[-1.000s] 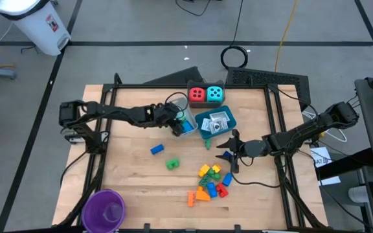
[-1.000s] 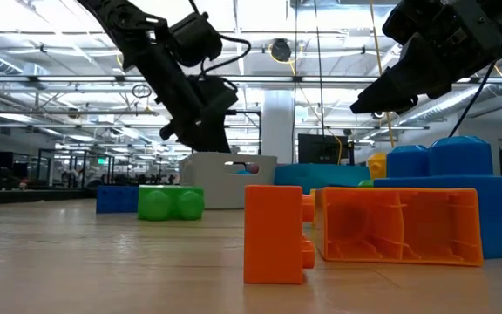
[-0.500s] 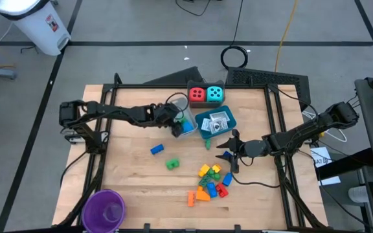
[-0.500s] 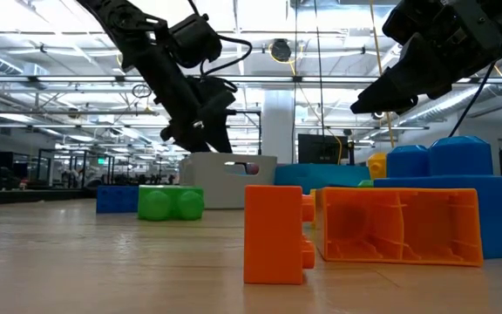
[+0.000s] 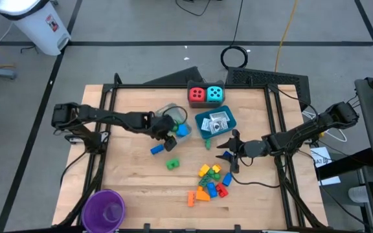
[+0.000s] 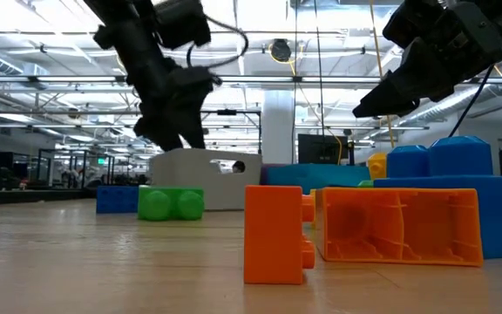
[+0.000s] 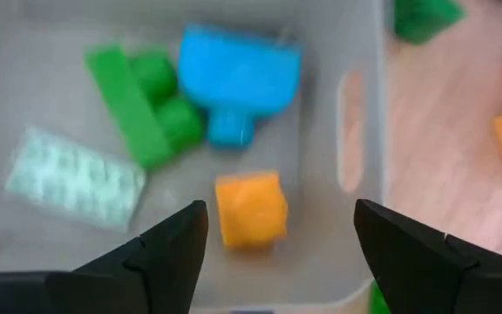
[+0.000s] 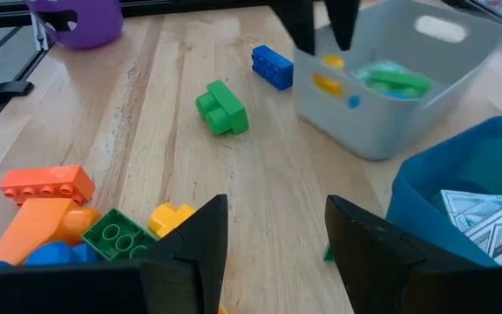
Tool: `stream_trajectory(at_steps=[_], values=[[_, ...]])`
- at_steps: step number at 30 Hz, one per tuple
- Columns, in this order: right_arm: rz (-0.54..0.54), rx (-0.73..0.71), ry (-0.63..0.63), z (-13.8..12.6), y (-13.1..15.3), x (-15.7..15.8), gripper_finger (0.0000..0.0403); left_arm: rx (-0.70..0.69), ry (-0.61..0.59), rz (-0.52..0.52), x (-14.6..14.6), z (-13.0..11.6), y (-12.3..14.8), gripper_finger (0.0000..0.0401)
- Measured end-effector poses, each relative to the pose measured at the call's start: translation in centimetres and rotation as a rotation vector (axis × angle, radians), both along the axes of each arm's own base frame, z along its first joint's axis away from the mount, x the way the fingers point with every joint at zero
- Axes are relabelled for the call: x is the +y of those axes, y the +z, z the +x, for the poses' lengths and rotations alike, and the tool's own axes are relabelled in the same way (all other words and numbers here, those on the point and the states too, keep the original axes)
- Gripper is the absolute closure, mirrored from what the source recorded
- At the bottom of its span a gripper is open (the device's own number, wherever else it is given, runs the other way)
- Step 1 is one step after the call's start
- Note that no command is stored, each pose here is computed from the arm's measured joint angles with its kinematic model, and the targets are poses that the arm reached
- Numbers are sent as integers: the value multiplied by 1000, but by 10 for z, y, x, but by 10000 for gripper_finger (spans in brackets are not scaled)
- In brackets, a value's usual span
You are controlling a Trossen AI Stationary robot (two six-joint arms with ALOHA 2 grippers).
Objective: Pick & Place Toys
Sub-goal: Adjust the gray bin on the table
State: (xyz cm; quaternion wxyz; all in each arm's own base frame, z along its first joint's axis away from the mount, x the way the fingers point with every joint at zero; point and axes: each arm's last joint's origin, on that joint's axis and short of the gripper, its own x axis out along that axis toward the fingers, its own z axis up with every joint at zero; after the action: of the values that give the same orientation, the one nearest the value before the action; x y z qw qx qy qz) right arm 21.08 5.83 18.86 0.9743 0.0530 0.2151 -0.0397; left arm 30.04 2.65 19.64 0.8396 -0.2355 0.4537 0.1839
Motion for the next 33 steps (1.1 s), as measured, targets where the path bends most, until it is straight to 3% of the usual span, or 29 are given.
stream_trajectory(at_steps=[6,13,21,28,33], values=[[10,-9,-3,0,1,0,236,-58,-16,203,-23,-4,18,105],[13,-16,-4,1,1,0,236,-77,-8,145,-43,-13,27,105],[15,-1,-5,0,0,0,236,-3,260,361,-75,-44,26,105],[16,-1,-3,0,0,0,236,92,408,343,-81,-63,13,105],[18,-12,-2,0,1,1,236,104,472,294,-68,-68,-10,105]])
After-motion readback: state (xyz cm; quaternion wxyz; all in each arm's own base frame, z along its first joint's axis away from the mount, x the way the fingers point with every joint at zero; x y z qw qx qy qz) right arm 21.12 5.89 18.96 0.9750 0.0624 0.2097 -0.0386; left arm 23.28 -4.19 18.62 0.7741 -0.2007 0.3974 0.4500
